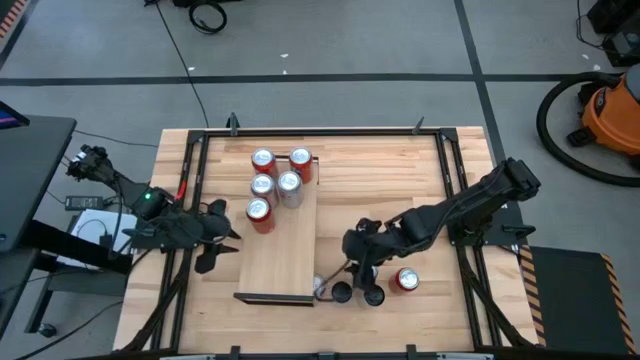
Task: Place canned beverage on shelf
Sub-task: Put the red black soda can on the shelf aligned with the other red soda can
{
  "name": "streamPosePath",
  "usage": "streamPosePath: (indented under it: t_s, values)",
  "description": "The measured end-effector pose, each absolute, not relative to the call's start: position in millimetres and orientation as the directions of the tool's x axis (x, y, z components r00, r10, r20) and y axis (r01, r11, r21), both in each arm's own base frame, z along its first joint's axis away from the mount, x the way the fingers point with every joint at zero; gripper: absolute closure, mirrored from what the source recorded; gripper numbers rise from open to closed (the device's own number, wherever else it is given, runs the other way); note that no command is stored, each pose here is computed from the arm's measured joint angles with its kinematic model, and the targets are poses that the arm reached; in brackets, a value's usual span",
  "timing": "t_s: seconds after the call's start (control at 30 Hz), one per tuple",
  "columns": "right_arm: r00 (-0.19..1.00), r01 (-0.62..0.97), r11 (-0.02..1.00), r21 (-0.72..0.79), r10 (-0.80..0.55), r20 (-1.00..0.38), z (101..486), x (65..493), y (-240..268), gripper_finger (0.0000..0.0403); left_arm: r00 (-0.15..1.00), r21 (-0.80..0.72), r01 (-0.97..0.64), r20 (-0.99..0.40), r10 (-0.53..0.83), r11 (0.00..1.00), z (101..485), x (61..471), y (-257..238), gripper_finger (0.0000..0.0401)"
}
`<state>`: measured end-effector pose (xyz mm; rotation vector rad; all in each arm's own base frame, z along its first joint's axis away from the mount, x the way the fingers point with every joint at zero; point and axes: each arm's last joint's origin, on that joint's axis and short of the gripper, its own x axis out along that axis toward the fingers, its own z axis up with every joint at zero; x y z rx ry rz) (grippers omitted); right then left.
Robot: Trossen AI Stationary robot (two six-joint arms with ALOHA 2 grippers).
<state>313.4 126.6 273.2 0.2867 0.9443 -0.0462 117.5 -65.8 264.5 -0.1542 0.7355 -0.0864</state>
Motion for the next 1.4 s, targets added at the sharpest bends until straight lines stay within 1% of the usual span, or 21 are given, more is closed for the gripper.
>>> streamPosePath:
  t_s: [0.07,0.13,0.2,0.27,0.43,0.47,0.67,0.87,1.0,1.07,1.27,1.4]
  values:
    - [0.540,0.267,0.936,0.227,0.050,-0.840,280,309,122,0.0143,0.739,-0.170,0.024,-0.661,-0.132,0.985,265,118,-66,0.0223]
    - [0.465,0.353,0.914,0.200,0.014,-0.885,289,302,117,0.0132,0.739,-0.169,0.025,-0.661,-0.131,0.985,265,118,-66,0.0223]
    - [0.406,0.399,0.902,0.168,-0.009,-0.914,298,296,113,0.0125,0.740,-0.161,0.028,-0.660,-0.129,0.986,265,118,-66,0.0223]
    - [0.312,0.425,0.897,0.121,-0.020,-0.950,300,286,111,0.0123,0.741,-0.156,0.030,-0.660,-0.127,0.987,265,118,-66,0.0223]
    - [0.088,0.525,0.848,0.075,0.033,-0.996,293,267,112,0.0116,0.742,-0.142,0.039,-0.659,-0.124,0.989,265,118,-65,0.0223]
    - [0.061,0.536,0.841,0.072,0.047,-0.997,291,264,113,0.0113,0.742,-0.137,0.044,-0.659,-0.124,0.990,265,118,-65,0.0223]
    - [0.042,0.582,0.804,0.120,0.117,-0.992,290,259,128,0.0088,0.741,-0.123,0.056,-0.660,-0.124,0.991,265,118,-65,0.0223]
    - [0.045,0.634,0.763,0.124,0.124,-0.991,290,252,144,0.0047,0.738,-0.112,0.063,-0.663,-0.122,0.992,264,117,-65,0.0223]
    - [0.031,0.655,0.751,0.085,0.086,-0.996,284,245,155,0.0029,0.735,-0.110,0.063,-0.667,-0.120,0.992,264,117,-65,0.0223]
    - [0.011,0.666,0.743,0.064,0.076,-0.997,277,241,158,0.0024,0.734,-0.109,0.063,-0.668,-0.120,0.992,264,117,-65,0.0223]
    - [0.013,0.686,0.721,0.096,0.119,-0.993,261,236,170,0.0022,0.730,-0.105,0.061,-0.674,-0.116,0.993,263,116,-65,0.0223]
    - [-0.023,0.707,0.705,0.058,0.105,-0.994,250,230,170,0.0022,0.722,-0.098,0.060,-0.683,-0.111,0.993,262,116,-64,0.0223]
